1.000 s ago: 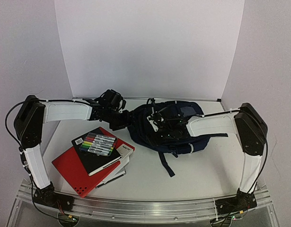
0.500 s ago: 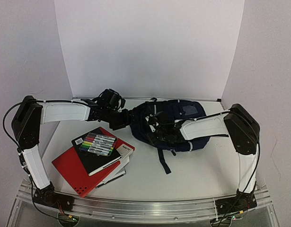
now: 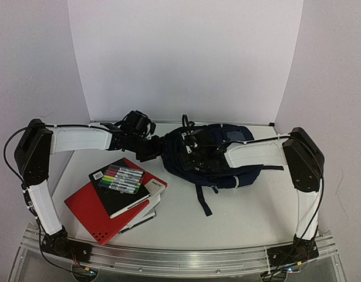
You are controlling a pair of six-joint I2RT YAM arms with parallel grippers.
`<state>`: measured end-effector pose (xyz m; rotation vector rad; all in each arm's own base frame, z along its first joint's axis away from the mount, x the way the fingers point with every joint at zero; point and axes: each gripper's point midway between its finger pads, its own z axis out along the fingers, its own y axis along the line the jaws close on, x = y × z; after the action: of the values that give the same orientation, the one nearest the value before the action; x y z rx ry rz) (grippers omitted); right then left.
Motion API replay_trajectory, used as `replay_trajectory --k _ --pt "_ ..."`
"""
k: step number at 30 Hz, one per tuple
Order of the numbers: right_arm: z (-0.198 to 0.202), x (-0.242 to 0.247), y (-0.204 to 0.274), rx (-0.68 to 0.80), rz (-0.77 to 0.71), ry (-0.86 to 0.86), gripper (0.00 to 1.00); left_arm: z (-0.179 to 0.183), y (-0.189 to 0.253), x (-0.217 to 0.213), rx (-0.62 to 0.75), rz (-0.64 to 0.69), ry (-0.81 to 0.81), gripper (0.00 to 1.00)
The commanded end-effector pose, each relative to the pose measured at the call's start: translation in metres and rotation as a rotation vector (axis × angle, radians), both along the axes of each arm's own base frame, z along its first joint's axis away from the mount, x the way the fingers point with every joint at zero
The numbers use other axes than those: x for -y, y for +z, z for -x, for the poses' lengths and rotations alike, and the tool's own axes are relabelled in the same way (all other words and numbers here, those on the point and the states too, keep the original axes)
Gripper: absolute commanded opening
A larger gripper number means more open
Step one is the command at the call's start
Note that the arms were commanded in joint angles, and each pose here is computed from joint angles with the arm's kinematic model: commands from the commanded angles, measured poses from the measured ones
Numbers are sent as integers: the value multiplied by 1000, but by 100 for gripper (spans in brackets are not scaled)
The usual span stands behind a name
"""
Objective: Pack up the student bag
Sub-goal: Unzip the student bag at the center of the board.
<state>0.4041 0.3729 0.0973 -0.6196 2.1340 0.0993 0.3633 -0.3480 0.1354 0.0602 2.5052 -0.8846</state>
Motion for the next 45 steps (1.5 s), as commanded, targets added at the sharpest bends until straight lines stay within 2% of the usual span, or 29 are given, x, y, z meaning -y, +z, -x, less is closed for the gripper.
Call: replay_trajectory --k 1,8,12,18,20,29,39,45 --pt "-16 -6 4 33 0 -41 66 1 20 2 44 38 0 74" --pt "-21 -8 -32 -12 64 -45 70 3 24 -2 52 37 6 74" --pt "-30 8 -42 -7 89 -122 63 4 25 -5 55 32 9 74" --pt "-34 17 -23 5 42 -166 11 5 23 -3 70 17 0 74" --pt "-34 18 -7 1 -16 -170 0 7 23 2 83 12 -12 74" --pt "-32 32 83 -30 -374 -180 0 27 51 45 231 80 -93 67" --pt "-29 34 90 -49 -443 -219 0 45 68 91 300 199 -156 55" --pt "-30 39 102 -46 -503 -265 0 48 61 104 309 219 -175 47"
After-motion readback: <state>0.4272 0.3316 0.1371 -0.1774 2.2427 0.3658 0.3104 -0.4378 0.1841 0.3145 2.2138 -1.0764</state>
